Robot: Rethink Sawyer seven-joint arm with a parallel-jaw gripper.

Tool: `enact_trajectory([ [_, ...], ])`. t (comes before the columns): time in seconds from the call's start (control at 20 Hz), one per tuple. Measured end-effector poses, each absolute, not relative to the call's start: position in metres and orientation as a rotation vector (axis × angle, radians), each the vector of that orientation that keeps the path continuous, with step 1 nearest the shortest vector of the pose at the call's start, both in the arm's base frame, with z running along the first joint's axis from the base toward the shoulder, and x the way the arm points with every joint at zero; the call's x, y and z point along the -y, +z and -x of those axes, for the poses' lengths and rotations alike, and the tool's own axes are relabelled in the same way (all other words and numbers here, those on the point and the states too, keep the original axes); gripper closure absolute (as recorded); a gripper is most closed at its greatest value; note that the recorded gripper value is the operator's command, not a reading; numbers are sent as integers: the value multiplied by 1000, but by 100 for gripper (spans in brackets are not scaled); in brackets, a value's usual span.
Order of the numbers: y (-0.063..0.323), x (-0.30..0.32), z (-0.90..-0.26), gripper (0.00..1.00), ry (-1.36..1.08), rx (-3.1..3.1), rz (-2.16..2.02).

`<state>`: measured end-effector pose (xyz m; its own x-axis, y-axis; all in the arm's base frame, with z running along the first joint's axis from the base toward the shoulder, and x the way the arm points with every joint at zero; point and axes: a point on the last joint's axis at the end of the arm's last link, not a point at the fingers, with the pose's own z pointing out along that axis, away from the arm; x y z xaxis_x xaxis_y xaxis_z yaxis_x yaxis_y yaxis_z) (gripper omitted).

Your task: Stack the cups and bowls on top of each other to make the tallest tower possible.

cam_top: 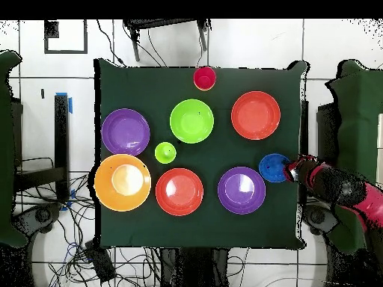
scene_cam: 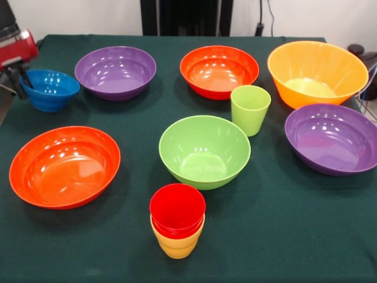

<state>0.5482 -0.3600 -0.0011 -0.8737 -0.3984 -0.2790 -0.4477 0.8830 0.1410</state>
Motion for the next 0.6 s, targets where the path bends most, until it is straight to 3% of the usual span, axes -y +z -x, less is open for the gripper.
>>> enact_trajectory([
  [0.6, 129, 336, -573, 100, 326, -2768, 676],
])
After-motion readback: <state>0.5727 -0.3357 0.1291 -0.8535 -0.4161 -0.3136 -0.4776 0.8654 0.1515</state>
